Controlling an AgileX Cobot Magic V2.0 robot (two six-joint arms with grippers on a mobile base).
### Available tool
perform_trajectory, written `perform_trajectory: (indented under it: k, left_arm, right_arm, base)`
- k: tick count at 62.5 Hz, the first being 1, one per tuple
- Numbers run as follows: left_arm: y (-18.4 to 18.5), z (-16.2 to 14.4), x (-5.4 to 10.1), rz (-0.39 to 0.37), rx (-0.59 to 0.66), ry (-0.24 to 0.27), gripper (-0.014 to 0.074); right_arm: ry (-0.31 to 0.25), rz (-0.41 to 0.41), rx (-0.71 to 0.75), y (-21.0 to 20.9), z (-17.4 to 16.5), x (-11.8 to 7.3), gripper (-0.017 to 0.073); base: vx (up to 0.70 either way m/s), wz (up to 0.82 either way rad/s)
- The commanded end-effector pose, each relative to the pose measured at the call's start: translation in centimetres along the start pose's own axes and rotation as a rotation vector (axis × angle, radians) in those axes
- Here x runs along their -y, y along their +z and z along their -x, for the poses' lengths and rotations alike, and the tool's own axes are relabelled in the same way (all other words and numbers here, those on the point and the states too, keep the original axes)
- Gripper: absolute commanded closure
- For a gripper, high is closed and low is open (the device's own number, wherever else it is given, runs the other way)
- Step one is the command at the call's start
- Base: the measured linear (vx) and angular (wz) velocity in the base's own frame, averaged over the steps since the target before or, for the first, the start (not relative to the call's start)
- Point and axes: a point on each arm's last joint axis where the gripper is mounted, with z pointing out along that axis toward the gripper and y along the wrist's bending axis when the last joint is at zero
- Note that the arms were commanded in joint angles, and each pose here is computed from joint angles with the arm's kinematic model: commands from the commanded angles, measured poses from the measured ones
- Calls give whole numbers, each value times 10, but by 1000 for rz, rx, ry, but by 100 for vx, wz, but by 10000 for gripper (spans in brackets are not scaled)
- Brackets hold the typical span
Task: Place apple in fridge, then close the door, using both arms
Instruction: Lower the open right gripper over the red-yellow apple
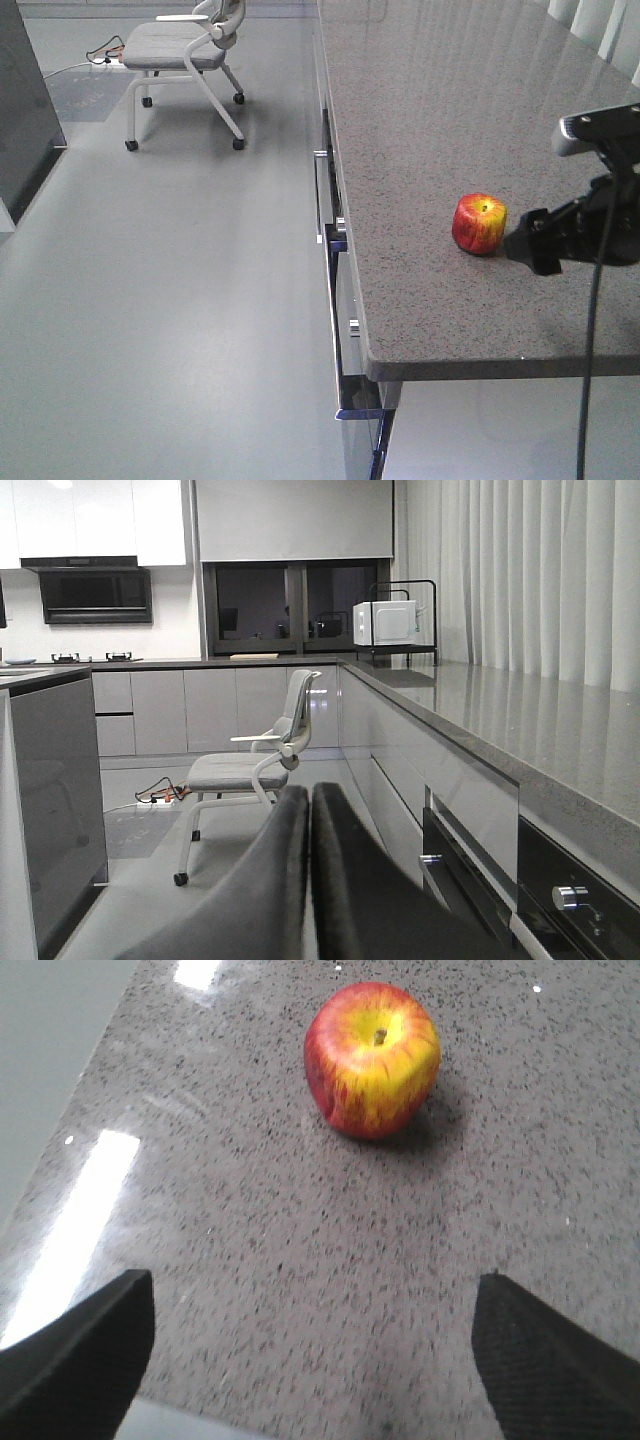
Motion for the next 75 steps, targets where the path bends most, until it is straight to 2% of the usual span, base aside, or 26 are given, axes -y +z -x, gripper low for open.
perform_trajectory:
  k: [1, 22, 35, 64, 75]
  left_arm:
    - [-2, 0, 0, -2, 68, -6, 600]
    - [-2, 0, 0, -2, 68, -6, 600]
    - [-2, 0, 0, -2, 68, -6, 600]
    - [-2, 0, 0, -2, 68, -6, 600]
    - [-2, 0, 0, -2, 68, -6, 600]
  right_arm:
    - [-19, -20, 89, 1, 26, 5, -63]
    - [-27, -22, 78, 55, 70, 20, -54]
    - [-33, -19, 64, 87, 86, 27, -48]
    - [-57, -26, -13, 149, 84, 35, -27]
    - [-43, -21, -3, 154, 83, 35, 39]
  base:
    - [0, 0]
    - [0, 0]
    - [0, 0]
    - [0, 0]
    - [0, 0]
